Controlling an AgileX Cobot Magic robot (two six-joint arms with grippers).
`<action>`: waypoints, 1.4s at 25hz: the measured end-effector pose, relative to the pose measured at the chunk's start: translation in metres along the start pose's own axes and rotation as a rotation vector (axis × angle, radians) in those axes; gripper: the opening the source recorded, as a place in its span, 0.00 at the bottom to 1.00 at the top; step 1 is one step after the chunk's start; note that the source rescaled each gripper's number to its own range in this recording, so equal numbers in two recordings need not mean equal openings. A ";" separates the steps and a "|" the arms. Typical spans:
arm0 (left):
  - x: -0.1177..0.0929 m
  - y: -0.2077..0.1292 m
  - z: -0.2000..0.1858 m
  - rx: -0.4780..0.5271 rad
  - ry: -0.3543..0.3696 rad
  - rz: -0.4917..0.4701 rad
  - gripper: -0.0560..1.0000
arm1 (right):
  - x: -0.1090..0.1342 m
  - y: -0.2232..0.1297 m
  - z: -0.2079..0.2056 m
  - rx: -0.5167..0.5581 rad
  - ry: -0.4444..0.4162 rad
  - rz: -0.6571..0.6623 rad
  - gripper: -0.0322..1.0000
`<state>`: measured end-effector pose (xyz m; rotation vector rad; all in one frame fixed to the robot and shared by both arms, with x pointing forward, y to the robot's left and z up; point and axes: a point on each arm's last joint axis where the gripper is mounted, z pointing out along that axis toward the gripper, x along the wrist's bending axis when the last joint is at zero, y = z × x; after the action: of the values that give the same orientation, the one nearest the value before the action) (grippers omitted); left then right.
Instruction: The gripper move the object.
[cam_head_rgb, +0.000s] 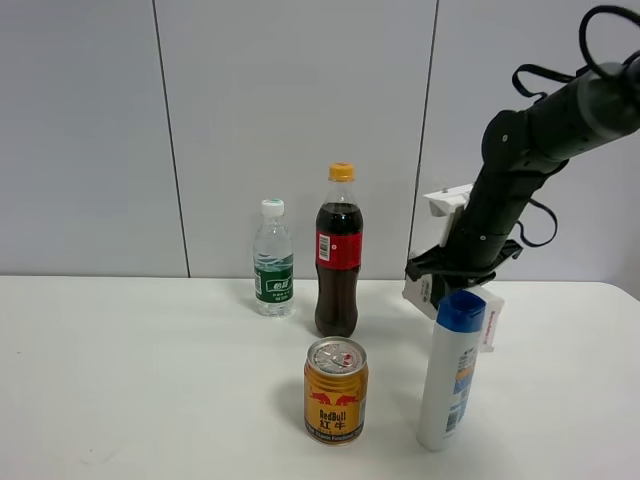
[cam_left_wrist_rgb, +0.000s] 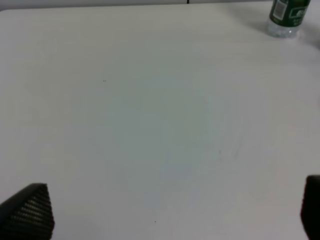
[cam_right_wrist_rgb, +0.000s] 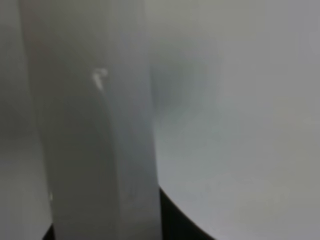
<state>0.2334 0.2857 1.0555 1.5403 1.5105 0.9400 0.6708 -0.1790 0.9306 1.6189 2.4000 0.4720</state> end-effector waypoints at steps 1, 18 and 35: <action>0.000 0.000 0.000 0.000 0.000 0.000 1.00 | 0.001 -0.001 0.005 0.011 0.002 -0.005 0.03; 0.000 0.000 0.000 0.000 0.000 0.000 1.00 | -0.001 -0.002 0.017 0.000 -0.022 -0.065 0.07; 0.000 0.000 0.000 0.000 0.000 0.000 1.00 | 0.000 0.000 0.003 0.014 -0.016 -0.033 0.62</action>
<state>0.2334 0.2857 1.0555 1.5403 1.5105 0.9400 0.6716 -0.1790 0.9277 1.5793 2.4197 0.4359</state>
